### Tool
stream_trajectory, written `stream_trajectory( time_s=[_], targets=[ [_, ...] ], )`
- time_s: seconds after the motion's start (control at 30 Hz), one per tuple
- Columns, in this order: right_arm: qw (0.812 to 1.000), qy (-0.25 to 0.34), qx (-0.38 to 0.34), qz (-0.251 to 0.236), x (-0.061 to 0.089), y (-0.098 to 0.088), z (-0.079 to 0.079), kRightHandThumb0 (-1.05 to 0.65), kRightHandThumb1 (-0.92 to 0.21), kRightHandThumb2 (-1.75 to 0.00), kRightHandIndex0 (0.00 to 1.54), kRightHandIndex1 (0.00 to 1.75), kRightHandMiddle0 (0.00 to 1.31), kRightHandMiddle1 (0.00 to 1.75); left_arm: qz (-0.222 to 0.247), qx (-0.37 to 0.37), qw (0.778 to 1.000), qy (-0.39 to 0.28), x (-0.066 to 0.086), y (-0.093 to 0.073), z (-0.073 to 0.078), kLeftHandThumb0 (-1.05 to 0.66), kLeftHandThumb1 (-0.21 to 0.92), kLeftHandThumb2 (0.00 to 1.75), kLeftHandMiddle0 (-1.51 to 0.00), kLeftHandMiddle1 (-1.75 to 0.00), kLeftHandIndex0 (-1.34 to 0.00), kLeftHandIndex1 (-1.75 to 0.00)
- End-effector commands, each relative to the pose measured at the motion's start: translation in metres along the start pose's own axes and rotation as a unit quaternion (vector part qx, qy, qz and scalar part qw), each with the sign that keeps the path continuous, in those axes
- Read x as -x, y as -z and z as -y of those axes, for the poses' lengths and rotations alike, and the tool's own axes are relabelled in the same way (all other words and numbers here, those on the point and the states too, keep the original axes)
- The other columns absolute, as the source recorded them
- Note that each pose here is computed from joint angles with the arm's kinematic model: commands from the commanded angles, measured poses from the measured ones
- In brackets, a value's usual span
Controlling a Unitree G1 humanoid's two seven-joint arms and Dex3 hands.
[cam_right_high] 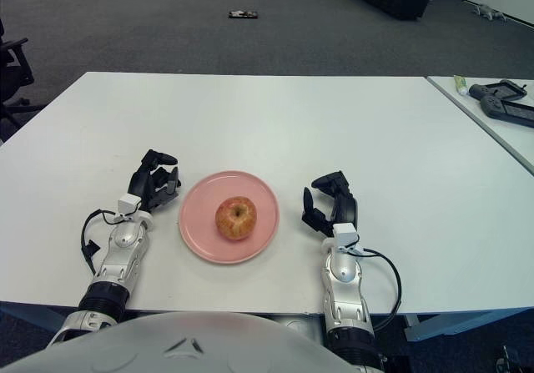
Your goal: Put the apple into the plate.
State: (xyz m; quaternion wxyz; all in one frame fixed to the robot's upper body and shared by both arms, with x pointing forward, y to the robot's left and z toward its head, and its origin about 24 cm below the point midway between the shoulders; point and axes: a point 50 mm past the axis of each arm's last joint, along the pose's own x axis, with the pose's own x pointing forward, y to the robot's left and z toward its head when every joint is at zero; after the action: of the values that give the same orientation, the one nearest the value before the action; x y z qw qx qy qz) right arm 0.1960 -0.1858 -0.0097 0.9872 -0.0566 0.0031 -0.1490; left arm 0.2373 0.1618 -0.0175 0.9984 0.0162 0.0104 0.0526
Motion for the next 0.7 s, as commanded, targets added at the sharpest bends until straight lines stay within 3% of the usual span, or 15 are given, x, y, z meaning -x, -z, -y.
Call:
stream_trajectory(
  time_s=[0.0, 0.67],
  targets=[
    [1.0, -0.008, 0.002, 0.005, -0.002, -0.003, -0.001, -0.39, -0.64, -0.92, 0.63, 1.44, 0.37, 1.75, -0.014, 0.0, 1.0, -0.024, 0.005, 0.003, -0.007, -0.38, 0.7, 0.84, -0.57, -1.75, -0.33, -1.75],
    [1.0, -0.018, -0.022, 0.004, 0.0, -0.006, -0.005, -0.39, -0.64, -0.91, 0.64, 1.44, 0.37, 1.75, 0.008, -0.016, 0.999, -0.031, 0.008, -0.009, -0.016, -0.39, 0.66, 0.89, -0.61, -1.75, -0.35, -1.75]
  ],
)
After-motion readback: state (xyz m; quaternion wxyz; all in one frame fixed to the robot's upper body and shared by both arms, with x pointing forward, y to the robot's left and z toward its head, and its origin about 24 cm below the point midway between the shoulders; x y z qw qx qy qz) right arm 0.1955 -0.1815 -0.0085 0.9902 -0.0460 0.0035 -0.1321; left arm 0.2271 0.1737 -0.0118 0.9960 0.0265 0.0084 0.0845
